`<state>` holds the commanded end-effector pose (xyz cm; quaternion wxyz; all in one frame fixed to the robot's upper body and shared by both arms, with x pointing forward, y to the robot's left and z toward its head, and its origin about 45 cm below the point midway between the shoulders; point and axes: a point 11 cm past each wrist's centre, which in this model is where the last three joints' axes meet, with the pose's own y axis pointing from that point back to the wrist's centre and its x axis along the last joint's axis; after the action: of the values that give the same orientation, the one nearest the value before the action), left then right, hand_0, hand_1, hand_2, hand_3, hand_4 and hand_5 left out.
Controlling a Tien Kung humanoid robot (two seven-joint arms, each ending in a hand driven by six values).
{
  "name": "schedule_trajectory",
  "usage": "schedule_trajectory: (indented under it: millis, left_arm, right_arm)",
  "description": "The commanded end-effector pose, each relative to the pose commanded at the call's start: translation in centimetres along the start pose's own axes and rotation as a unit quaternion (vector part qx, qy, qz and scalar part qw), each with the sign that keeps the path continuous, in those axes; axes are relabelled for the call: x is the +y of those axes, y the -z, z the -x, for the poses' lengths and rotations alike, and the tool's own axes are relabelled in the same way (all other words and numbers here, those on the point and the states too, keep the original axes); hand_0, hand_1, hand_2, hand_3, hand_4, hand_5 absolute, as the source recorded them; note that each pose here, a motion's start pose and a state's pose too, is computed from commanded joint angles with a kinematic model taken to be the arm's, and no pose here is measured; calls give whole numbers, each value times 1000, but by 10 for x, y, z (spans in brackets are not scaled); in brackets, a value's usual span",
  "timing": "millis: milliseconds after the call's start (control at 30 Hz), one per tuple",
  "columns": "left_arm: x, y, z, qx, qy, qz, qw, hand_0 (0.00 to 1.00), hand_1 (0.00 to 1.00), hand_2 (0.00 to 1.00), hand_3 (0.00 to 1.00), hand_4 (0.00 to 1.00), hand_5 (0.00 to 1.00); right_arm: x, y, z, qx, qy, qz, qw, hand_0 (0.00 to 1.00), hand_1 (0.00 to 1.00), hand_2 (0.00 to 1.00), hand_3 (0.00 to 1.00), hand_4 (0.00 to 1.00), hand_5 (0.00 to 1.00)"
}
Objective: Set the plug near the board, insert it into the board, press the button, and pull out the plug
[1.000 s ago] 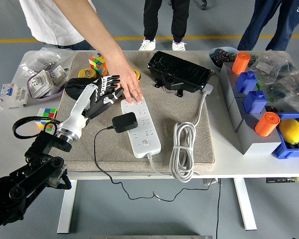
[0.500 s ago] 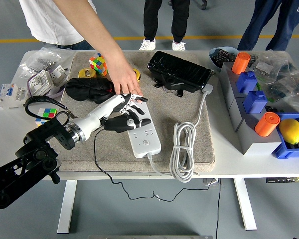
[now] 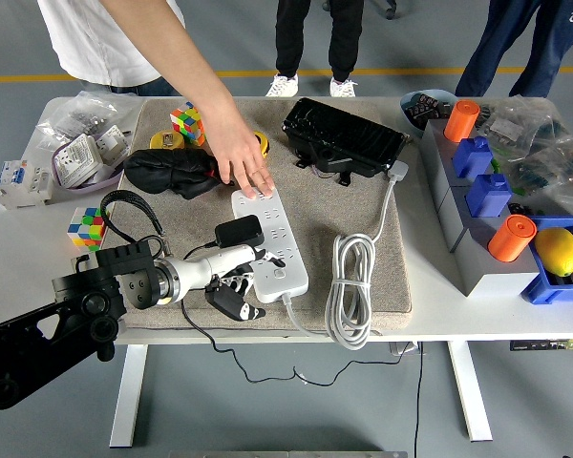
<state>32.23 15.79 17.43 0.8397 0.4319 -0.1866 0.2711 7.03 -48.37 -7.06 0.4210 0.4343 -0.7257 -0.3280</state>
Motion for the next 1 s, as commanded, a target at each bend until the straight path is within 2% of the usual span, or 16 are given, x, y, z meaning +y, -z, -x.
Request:
schedule_trajectory:
  millis: [633,1000]
  left_arm:
    - [-11,3,4,-7,5,-11,1000,55,102,152,894,761,2]
    - [-14,11,4,-7,5,-25,1000,54,105,155,892,772,2]
  right_arm:
    - [0,0,-1,4,0,-1,1000,604,621,578,546,904,377]
    - [0,0,-1,2,-1,-2,1000,605,621,578,546,903,376]
